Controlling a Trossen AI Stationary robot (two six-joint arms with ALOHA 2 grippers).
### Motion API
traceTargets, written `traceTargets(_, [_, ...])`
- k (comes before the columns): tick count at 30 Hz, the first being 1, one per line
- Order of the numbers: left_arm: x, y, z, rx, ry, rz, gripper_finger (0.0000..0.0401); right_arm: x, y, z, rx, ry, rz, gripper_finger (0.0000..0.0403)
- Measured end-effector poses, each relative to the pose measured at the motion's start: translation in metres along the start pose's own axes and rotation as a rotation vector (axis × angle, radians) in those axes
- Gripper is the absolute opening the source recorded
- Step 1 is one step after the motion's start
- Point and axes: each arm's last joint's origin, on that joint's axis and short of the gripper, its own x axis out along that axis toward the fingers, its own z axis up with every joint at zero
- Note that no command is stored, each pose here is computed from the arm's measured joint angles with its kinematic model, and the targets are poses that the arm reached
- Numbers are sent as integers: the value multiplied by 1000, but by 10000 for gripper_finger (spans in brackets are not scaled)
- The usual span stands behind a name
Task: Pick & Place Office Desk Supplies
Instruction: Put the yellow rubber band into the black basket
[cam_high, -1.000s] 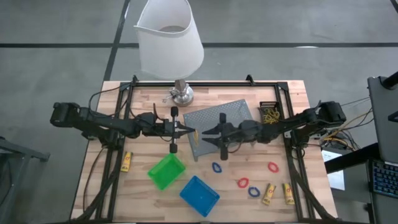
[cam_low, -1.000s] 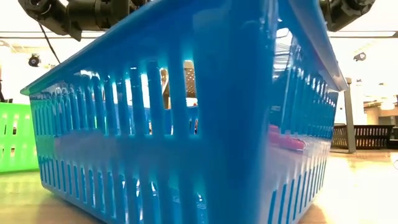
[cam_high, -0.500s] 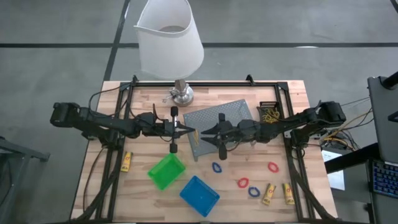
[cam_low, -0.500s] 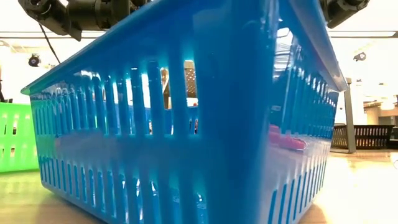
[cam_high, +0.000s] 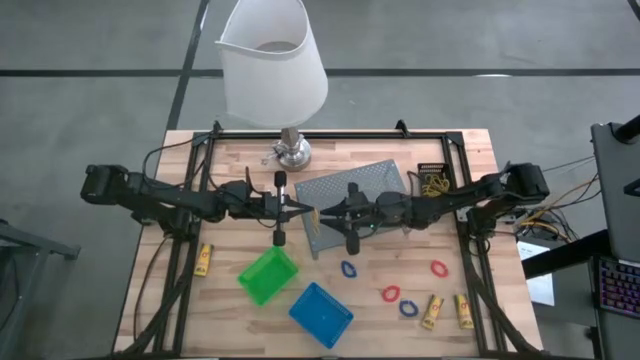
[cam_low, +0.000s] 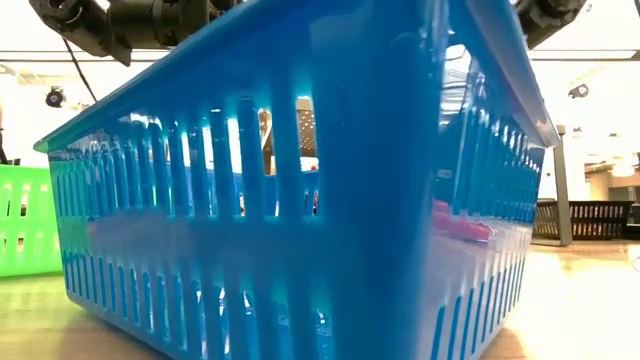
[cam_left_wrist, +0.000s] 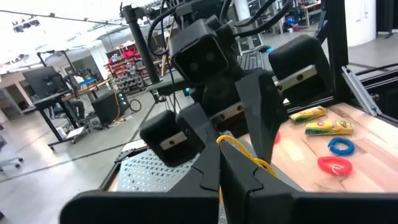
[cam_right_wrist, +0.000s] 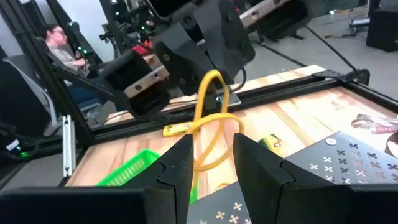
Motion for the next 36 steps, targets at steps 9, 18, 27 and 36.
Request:
traceTargets(9, [0, 0, 0, 9, 1, -1, 1, 28, 9, 5, 0, 16, 125, 111])
traceTargets(18, [0, 0, 0, 9, 3, -1, 1, 51, 2, 1, -1, 90, 83, 106])
traceTargets(27, [0, 0, -1, 9, 10, -4, 1, 50, 1, 3, 1, 107, 73, 47])
traceTargets(36, [0, 0, -1, 8, 9, -4, 1, 50, 1, 3, -7, 110, 71, 9])
